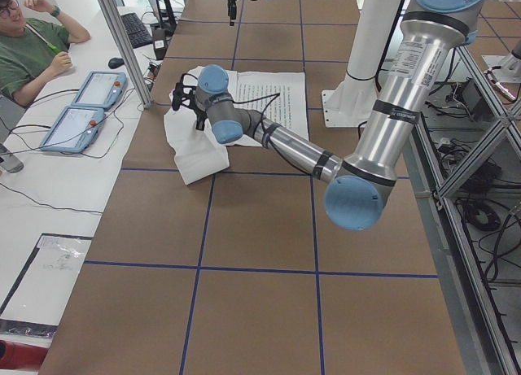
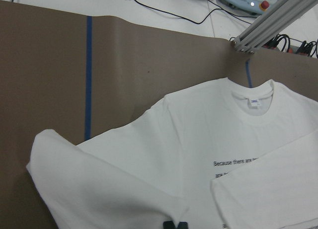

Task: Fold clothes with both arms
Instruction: 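Lift the sleeve with the left gripper and fold it across the shirt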

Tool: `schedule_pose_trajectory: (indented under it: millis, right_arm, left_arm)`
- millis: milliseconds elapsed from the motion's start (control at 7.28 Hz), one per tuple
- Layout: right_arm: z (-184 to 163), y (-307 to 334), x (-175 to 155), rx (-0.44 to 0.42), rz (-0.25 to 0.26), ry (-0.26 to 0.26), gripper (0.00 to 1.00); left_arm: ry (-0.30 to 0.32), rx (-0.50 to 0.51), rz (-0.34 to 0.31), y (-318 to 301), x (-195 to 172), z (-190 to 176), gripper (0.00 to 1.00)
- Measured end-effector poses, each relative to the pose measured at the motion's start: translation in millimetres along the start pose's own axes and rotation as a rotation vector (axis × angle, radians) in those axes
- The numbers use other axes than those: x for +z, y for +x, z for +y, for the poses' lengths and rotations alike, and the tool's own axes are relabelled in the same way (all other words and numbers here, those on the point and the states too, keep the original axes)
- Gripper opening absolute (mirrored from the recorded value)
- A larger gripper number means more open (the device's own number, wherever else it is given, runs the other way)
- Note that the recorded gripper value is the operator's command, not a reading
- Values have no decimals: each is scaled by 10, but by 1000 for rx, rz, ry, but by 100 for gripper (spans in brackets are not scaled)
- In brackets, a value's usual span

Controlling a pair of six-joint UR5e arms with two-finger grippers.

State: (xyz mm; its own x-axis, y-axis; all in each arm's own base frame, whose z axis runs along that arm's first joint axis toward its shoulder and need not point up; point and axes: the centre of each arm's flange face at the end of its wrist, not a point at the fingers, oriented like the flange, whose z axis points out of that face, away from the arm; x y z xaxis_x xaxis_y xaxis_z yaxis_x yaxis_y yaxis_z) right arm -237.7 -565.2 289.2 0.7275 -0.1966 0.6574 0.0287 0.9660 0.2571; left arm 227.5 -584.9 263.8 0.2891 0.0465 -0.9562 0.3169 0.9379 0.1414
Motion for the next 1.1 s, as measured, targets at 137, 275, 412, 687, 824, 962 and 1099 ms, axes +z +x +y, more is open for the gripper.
schedule_pose_trajectory:
  millis: [137,275,412,687,824,962,1099]
  right_arm:
    - [-1,-3,-4,0,0,0,100]
    - [-1,-5,-6,-1,-1,1,100]
    - [0,-6,-6,-1,-2,1,100]
    - [7,-2,-8,-1,-2,2,100]
    - [14,4,-7,0,-2,2,100]
    - [17,7,-5,1,-1,1,100]
    - [16,6,-6,5,-1,2,100]
  left_arm:
    - [-7,-37,36,483,189,105,0]
    - [-16,-53,61,889,471,347,0]
    - [-28,-51,80,1231,777,663,0]
    - [-50,-33,104,1740,1280,1243,0]
    - [-53,-29,100,1935,1544,1420,0]
    - [-55,-29,83,2080,1812,1518,51]
    - [-64,-31,63,2160,2040,1591,99]
